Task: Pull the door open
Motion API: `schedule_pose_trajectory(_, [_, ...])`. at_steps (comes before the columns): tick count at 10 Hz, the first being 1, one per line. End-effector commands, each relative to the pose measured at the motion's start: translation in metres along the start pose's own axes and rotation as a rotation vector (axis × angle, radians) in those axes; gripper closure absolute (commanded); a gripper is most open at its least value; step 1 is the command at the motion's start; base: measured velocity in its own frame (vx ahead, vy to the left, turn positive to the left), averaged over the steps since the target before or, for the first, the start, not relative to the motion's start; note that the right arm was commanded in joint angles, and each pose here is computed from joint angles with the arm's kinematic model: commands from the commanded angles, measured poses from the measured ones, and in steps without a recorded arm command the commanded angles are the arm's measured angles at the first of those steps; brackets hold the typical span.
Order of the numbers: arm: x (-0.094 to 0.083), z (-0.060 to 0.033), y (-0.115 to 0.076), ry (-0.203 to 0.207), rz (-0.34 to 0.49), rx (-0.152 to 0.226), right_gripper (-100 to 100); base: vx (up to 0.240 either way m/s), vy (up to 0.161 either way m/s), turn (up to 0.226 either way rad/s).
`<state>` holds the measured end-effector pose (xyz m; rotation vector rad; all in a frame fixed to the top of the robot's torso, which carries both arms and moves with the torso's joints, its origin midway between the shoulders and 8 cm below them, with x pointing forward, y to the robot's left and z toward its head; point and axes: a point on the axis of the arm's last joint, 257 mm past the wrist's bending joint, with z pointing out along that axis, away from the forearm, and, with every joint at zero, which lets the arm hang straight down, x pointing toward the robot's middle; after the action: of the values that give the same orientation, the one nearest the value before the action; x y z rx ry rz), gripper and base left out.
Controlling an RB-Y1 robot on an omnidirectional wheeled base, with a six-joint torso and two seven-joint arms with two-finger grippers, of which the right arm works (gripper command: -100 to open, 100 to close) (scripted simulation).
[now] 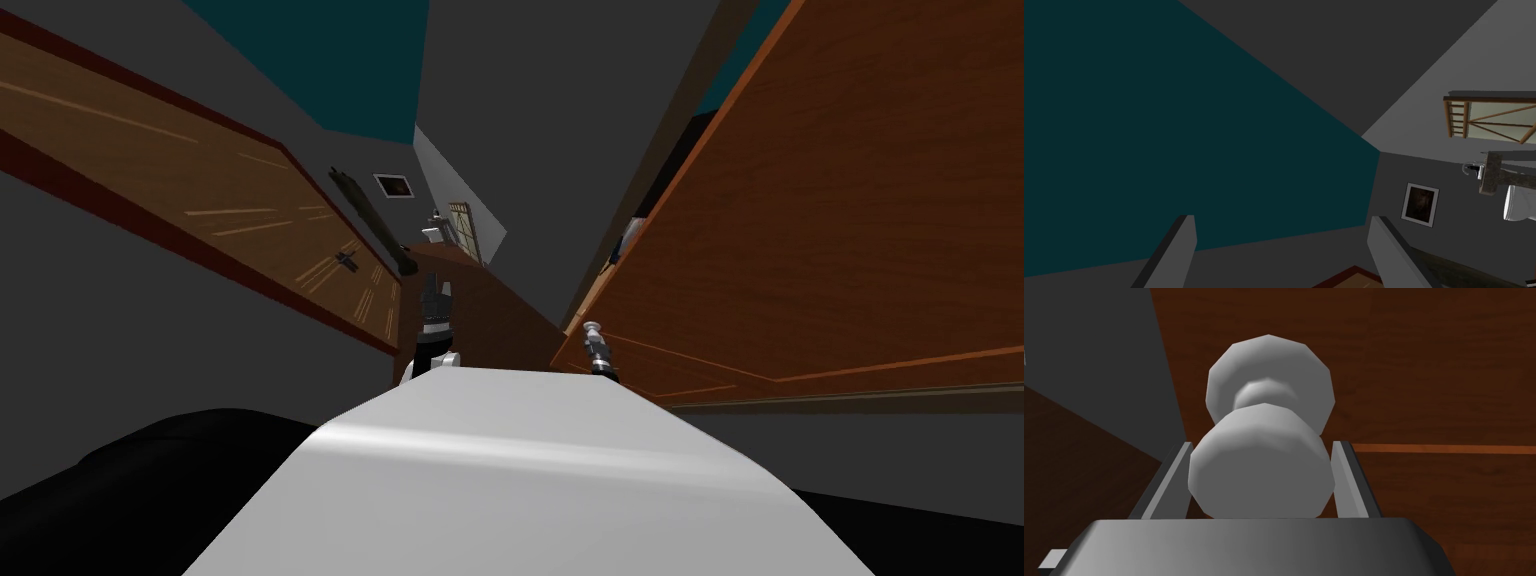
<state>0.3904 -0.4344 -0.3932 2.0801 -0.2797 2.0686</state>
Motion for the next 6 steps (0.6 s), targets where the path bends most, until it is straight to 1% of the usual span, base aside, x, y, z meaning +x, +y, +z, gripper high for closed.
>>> schedule_pose_trajectory(1, [0.001, -0.0014, -0.005, 0.005, 0.004, 0.023, 100, -0.179, -0.037, 0.067])
schedule_pose_trajectory(2, [0.001, -0.0024, -0.007, 0.005, 0.004, 0.035, 100, -0.203, -0.011, 0.052])
schedule_pose_trajectory(3, [-0.001, -0.0031, -0.005, -0.002, 0.001, 0.027, 100, -0.098, 0.000, 0.014])
schedule_pose_trajectory(4, [-0.001, -0.0080, -0.007, -0.003, 0.001, 0.050, 100, -0.158, -0.030, 0.106])
schedule_pose_trajectory(6, [0.000, -0.0125, -0.008, 0.001, 0.001, 0.076, 100, -0.230, -0.027, 0.110])
